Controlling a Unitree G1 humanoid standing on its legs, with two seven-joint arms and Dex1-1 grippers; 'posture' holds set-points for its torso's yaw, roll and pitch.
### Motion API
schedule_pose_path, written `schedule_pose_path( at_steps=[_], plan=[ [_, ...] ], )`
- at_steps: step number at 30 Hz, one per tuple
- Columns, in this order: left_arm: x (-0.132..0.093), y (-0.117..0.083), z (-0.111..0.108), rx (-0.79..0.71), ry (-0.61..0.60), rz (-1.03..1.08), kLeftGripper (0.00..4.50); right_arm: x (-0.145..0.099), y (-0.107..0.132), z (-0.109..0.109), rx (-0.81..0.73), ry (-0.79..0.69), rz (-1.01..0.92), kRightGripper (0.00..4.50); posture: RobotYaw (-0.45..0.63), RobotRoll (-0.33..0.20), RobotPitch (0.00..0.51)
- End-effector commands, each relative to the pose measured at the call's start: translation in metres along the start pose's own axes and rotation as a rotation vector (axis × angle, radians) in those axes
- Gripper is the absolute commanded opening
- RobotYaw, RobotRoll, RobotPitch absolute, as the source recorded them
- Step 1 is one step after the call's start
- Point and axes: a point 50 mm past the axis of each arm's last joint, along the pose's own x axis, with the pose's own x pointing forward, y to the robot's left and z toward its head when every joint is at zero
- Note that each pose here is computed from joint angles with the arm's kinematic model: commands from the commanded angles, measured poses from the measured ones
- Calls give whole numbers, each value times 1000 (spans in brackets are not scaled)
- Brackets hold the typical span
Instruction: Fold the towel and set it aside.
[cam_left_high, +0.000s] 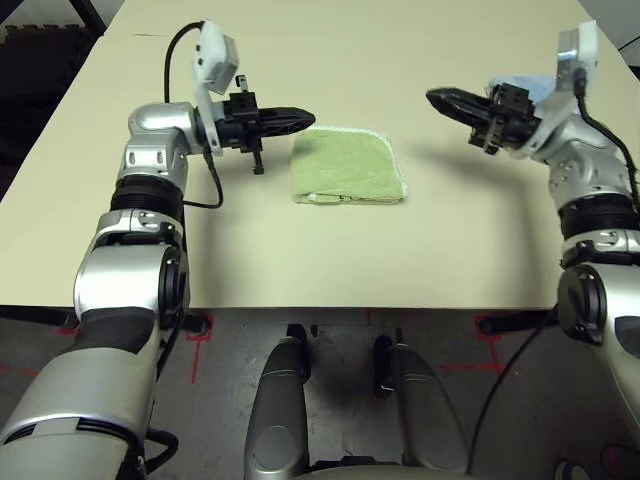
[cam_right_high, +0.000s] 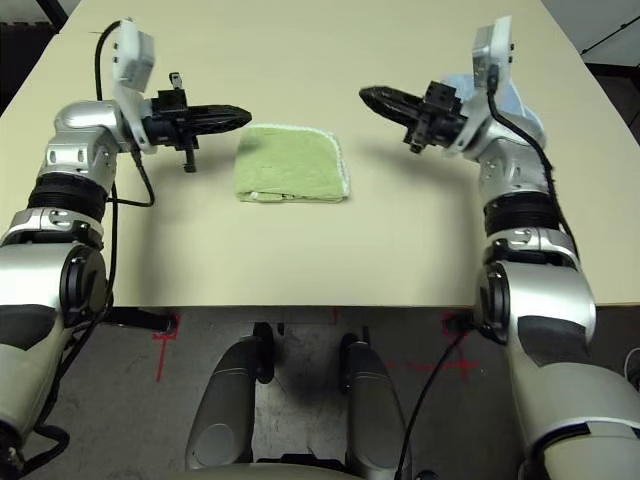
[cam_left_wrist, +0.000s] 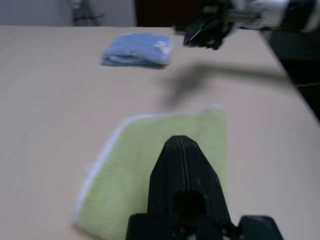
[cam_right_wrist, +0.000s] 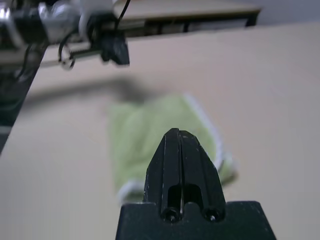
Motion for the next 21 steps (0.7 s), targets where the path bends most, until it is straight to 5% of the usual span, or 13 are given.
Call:
schedule_pose_path(
  at_steps=[1, 7, 11, 21],
  plan=[
    [0, -12, 1, 40, 43, -83, 17, -9, 11, -6, -1, 98, 77, 0, 43, 0, 225],
    [-3, -16, -8, 65, 93, -96, 17, -17, 19, -17, -8, 184, 102, 0, 40, 0, 224],
    [-5, -16, -14, 66, 118, -87, 587, -21, 19, -19, -10, 188, 77, 1026, 32, 0, 227],
    [-7, -10, -13, 79, 105, -32, 4346, -26, 16, -14, 25, 140, 3, 4500, 29, 0, 228]
  ],
)
